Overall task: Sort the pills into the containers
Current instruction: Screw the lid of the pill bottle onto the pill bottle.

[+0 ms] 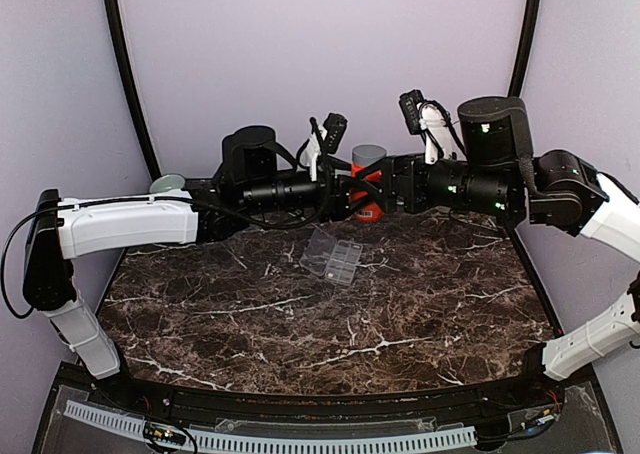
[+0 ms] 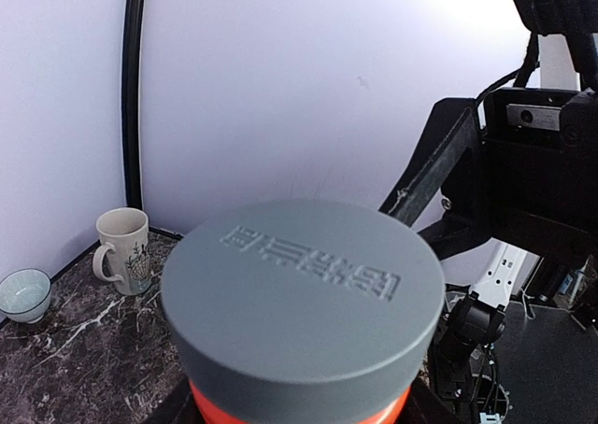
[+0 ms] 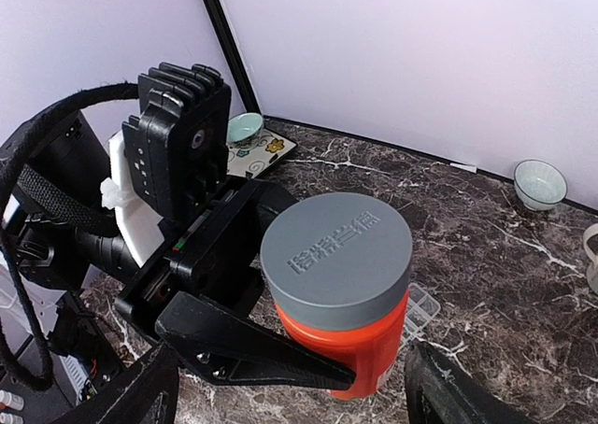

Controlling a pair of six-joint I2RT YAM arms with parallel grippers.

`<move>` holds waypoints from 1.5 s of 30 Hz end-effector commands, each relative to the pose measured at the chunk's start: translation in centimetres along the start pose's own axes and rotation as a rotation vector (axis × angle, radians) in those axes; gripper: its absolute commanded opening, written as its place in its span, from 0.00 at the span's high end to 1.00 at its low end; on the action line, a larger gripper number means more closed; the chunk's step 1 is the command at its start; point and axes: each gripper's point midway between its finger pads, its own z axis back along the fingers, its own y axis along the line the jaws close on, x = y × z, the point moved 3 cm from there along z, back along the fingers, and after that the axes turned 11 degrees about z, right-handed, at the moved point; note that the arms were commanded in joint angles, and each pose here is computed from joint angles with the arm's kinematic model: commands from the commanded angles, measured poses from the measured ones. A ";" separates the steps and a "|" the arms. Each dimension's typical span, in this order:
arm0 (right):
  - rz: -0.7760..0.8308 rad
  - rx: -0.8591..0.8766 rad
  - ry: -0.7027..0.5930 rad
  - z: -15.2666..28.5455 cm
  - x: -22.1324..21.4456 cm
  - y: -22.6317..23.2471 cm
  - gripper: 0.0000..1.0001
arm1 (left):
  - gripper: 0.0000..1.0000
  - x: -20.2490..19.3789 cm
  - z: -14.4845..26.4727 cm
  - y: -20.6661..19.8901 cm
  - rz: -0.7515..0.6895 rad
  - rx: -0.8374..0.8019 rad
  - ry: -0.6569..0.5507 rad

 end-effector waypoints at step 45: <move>0.023 0.298 -0.086 0.4 2.5 0.2 0.19 | 1.00 1.3 1.8 -5.2 0.149 -0.505 0.185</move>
